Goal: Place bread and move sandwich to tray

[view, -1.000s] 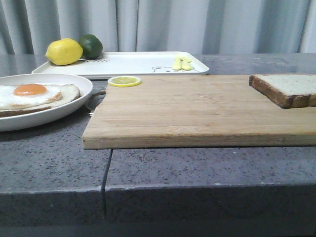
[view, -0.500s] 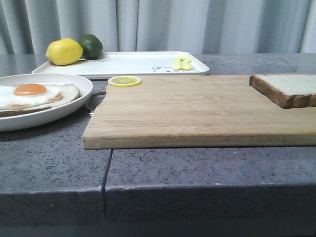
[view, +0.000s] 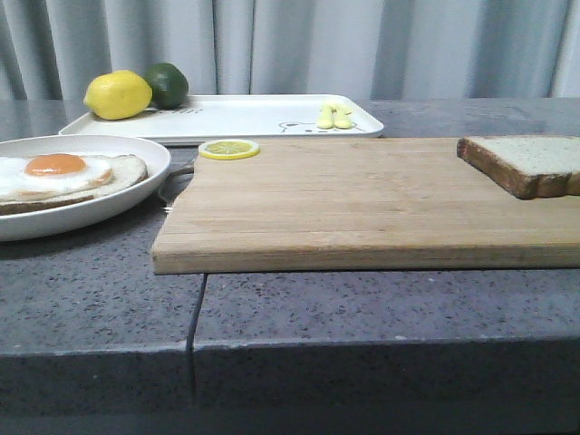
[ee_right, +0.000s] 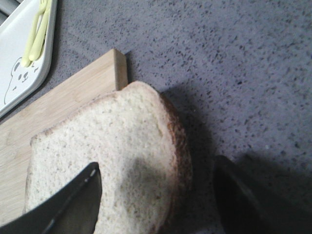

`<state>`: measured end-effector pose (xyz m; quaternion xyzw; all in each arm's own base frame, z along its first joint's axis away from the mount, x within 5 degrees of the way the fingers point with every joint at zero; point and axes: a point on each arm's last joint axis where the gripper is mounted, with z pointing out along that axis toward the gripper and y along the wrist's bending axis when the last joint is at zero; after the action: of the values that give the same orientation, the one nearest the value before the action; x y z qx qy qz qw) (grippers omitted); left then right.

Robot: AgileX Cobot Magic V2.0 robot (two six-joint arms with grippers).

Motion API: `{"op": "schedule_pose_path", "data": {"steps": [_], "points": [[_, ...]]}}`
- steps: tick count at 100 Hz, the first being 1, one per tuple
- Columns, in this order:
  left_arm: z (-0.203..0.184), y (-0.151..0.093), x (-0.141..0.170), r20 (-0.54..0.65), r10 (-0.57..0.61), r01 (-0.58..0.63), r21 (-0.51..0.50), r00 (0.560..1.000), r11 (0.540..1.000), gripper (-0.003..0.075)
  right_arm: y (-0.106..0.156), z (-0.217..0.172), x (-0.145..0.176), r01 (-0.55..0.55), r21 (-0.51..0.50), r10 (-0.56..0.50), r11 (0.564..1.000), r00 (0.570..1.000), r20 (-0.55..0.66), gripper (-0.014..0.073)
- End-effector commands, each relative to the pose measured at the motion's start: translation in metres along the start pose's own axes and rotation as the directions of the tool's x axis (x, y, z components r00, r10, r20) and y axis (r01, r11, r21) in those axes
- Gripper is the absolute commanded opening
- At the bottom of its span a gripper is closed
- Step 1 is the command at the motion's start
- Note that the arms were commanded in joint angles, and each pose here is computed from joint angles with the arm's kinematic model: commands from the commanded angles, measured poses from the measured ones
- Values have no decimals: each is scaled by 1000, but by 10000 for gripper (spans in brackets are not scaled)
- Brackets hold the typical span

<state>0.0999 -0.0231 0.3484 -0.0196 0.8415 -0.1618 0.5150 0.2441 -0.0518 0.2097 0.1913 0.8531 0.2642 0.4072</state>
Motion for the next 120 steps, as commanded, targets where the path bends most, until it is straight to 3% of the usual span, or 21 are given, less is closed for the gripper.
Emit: {"op": "schedule_pose_path", "data": {"steps": [1, 36, 90, 120], "points": [[-4, -4, -15, 92, -14, 13, 16, 996, 1000, 366, 10, -4, -10, 6, -80, -3, 997, 999, 39, 500], [-4, -4, -15, 92, -14, 13, 16, 996, 1000, 366, 13, -4, -9, 3, -114, 1, 994, 999, 32, 500], [-4, -4, -15, 92, -14, 13, 16, 996, 1000, 366, 11, -4, -10, 1, -88, 2, 996, 999, 40, 500], [-4, -4, -15, 92, -14, 13, 16, 996, 1000, 366, 3, 8, -4, -43, -103, 41, 994, 999, -18, 500]]}}
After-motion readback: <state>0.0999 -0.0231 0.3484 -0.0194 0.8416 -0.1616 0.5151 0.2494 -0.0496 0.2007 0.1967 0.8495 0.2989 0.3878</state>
